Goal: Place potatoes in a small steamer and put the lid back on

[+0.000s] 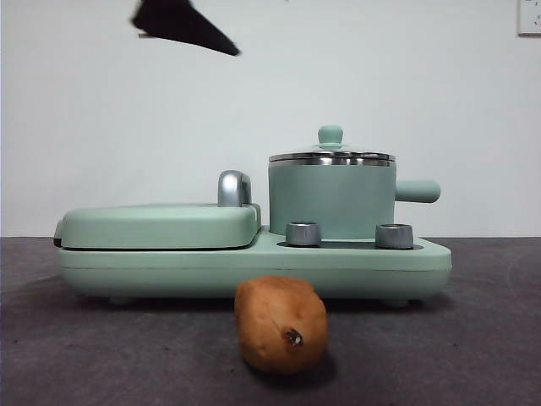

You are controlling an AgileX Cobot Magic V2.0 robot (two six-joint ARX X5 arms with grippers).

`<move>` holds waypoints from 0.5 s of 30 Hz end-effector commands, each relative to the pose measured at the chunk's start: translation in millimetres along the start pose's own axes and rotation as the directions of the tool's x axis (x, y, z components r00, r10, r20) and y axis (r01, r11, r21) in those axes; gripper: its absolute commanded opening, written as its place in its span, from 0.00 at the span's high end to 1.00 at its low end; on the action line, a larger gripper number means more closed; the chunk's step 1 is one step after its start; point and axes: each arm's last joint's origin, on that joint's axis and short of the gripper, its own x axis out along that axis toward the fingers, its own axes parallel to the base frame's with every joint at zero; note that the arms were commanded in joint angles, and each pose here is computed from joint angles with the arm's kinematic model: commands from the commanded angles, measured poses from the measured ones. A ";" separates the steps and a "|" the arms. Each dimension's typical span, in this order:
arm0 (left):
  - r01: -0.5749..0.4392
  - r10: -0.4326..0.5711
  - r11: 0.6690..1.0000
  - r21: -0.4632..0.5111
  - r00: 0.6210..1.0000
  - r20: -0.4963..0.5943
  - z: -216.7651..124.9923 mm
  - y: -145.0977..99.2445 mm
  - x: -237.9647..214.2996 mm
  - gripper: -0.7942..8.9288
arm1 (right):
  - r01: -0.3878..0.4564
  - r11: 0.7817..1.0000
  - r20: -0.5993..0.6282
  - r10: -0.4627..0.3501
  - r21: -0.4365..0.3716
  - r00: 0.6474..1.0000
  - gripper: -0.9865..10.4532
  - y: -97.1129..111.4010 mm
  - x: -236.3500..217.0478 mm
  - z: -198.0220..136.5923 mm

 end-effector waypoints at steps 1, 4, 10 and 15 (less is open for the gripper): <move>-0.033 0.032 0.998 0.049 0.999 0.007 15.9 -1.2 26.3 0.47 | -0.007 1.000 0.013 0.007 -0.010 1.000 0.51 2.3 -1.7 4.0; -0.063 0.061 0.994 0.085 0.998 0.018 23.7 -0.5 51.0 0.47 | -0.008 1.000 0.013 0.008 -0.010 1.000 0.51 2.3 -1.7 4.0; -0.126 0.114 0.982 0.138 0.989 0.091 26.4 4.4 91.7 0.47 | -0.007 1.000 0.013 0.007 -0.005 1.000 0.51 2.3 -1.7 4.0; -0.188 0.163 0.970 0.153 0.974 0.159 25.3 10.2 113.9 0.47 | -0.007 1.000 0.013 0.007 0.001 1.000 0.51 2.3 -1.7 4.1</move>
